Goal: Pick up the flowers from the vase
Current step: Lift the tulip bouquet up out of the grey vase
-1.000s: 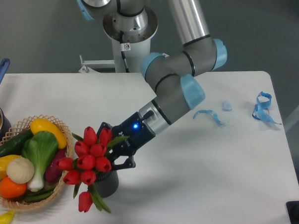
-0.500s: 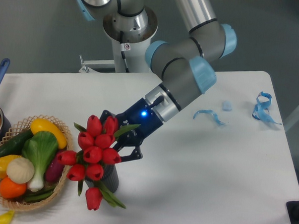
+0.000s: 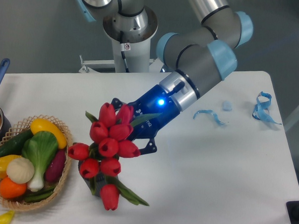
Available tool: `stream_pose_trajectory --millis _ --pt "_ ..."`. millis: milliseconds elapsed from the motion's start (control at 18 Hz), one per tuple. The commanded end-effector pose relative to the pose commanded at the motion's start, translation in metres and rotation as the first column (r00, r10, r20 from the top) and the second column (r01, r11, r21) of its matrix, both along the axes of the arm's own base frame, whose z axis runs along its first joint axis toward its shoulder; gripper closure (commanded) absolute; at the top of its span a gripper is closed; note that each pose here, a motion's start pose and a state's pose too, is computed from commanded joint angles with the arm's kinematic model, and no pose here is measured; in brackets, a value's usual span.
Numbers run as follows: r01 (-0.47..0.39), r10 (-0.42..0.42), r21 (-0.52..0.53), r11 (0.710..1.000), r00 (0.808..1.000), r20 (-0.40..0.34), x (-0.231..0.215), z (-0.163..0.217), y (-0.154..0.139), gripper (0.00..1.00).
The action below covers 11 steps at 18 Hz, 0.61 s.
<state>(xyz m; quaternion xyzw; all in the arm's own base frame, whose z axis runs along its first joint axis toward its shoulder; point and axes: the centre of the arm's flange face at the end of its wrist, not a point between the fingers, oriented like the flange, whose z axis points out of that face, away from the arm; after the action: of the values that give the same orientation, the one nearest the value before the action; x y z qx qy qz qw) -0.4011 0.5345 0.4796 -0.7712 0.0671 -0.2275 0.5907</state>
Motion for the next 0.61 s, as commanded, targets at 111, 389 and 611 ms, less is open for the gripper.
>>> stream_pose_trajectory --millis 111,389,611 --pt "-0.009 0.009 0.019 1.000 1.000 -0.008 -0.009 0.012 -0.004 0.67" --pt "-0.035 0.035 0.056 0.998 0.999 -0.014 -0.033 0.027 -0.021 0.67" --pt "-0.079 0.080 0.044 0.996 0.996 -0.035 -0.055 0.018 -0.037 0.67"
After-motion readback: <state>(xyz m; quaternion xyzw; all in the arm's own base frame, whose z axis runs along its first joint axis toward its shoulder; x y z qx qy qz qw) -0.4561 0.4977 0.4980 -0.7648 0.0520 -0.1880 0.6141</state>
